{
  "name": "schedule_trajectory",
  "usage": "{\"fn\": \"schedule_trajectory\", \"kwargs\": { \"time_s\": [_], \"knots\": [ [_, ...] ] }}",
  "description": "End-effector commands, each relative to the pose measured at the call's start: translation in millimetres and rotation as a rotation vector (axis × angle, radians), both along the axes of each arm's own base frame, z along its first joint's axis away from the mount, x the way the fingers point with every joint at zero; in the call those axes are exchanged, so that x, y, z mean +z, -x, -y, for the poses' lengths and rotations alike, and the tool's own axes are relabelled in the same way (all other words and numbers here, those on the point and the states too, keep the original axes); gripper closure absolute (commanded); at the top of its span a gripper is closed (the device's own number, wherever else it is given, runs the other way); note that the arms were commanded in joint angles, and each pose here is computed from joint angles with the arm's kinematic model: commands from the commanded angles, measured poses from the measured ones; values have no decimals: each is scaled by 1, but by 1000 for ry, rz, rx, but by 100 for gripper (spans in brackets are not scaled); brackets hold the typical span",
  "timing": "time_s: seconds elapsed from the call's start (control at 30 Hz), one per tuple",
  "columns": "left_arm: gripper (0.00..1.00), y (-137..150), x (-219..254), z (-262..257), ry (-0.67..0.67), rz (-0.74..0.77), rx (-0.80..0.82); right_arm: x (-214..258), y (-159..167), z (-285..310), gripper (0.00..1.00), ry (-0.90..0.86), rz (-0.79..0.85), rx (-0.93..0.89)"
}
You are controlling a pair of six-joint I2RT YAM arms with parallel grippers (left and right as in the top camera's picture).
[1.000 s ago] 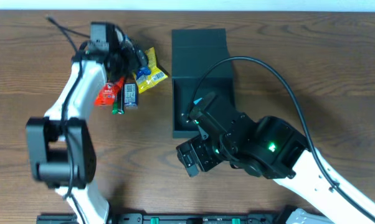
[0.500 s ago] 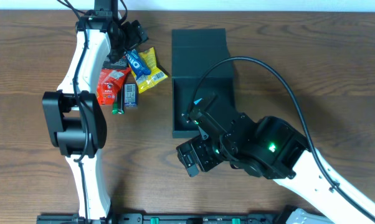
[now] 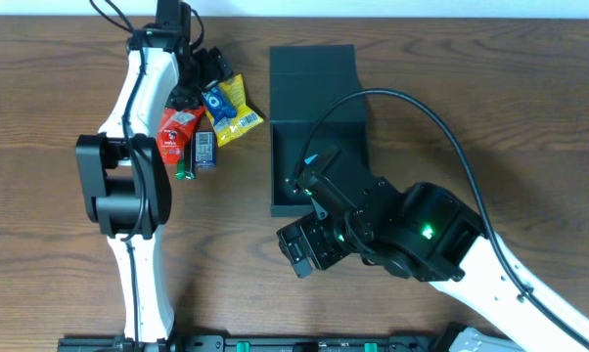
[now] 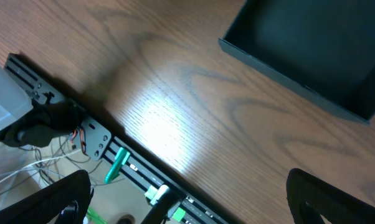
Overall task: Pack container
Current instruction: 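Reach the left gripper to the snack pile and grasp the blue Oreo pack, then carry the Oreo pack into the black box and lower it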
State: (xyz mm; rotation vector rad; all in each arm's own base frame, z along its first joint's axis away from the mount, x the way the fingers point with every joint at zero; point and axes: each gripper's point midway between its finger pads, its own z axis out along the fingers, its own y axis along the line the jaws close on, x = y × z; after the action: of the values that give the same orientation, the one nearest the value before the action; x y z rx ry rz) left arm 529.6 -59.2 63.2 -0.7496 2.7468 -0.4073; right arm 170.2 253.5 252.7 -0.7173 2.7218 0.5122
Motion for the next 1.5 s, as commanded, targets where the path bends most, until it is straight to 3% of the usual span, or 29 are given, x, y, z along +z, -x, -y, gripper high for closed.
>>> {"fn": "schedule_trajectory", "kwargs": {
  "time_s": [0.0,0.23,0.27,0.53,0.87,1.47],
  "knots": [
    [4,-4,-4,-5,-8,-4,16,3,3,0,1,-7,3,-3],
    [0,-4,-8,-5,-9,-9,12,3,3,0,1,-7,3,-3],
    [5,-4,-9,-5,-9,-12,12,3,3,0,1,-7,3,-3],
    [8,0,-27,1,24,-51,0,3,3,0,1,-7,2,-3],
    [38,-1,-29,0,21,-49,-6,2,3,0,1,-6,3,-3],
    [63,-17,16,2,-1,36,-74,8,-1,15,1,17,37,-37]
  ]
}}
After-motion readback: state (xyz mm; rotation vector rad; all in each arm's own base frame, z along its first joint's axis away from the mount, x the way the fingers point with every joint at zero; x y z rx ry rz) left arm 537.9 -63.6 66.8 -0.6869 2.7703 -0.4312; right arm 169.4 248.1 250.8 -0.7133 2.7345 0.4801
